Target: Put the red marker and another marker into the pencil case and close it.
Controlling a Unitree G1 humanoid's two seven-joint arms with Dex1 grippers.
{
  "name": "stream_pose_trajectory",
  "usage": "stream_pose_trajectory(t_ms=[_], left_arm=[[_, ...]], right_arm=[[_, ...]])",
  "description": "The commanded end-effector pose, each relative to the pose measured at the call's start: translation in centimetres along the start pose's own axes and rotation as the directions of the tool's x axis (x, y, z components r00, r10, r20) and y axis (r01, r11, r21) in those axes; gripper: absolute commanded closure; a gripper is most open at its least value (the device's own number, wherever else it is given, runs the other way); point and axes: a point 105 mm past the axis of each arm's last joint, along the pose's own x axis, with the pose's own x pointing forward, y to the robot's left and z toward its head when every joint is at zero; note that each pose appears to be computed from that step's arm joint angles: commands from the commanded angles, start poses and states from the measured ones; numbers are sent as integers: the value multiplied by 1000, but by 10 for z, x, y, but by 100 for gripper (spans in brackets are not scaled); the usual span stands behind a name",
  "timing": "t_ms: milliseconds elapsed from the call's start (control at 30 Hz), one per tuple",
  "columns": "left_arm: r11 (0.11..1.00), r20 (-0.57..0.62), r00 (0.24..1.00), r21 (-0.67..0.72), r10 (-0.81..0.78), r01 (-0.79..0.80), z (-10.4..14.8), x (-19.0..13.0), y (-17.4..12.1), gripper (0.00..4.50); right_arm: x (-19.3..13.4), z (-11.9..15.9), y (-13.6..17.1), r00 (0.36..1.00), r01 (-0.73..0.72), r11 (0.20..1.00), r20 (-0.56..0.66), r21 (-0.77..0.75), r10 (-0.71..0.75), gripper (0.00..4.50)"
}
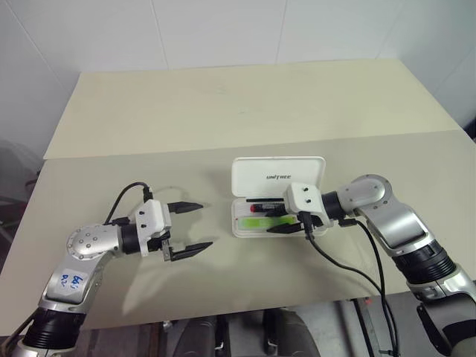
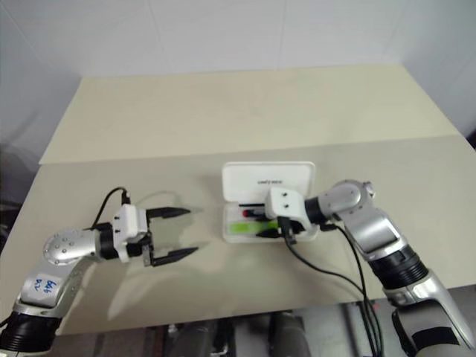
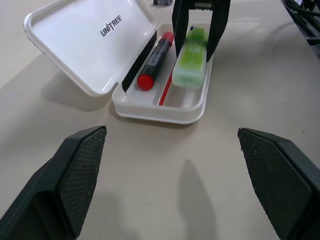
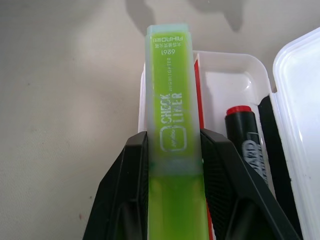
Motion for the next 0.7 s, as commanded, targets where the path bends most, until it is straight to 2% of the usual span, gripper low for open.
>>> stream_pose_trajectory(t_ms=[33,133,200,367,567,700], left_arm=[[999,21,1000,43,1,-2,9,1,1,0],[999,22,1000,43,0,-1,9,1,1,0],[999,22,1000,44,0,-1,9,1,1,0],[999,21,1000,46,-2,1,9,2,1,0],[999,31,1000,51,-4,2,11,4,1,0],[999,37,999,44,2,-3,11,6,0,0]], right_arm=[[-5,11,-3,1000,24,999,7,-40,-24,172],[-3,11,-3,1000,25,999,8,-44,-24,61],[-3,12,-4,1000,27,999,12,-46,-26,3],[-11,23,-5,997,47,999,65,-20,-46,3],[-36,26,4,988,65,990,131,124,-81,3],[-80,-6,19,971,202,928,61,312,-232,3]])
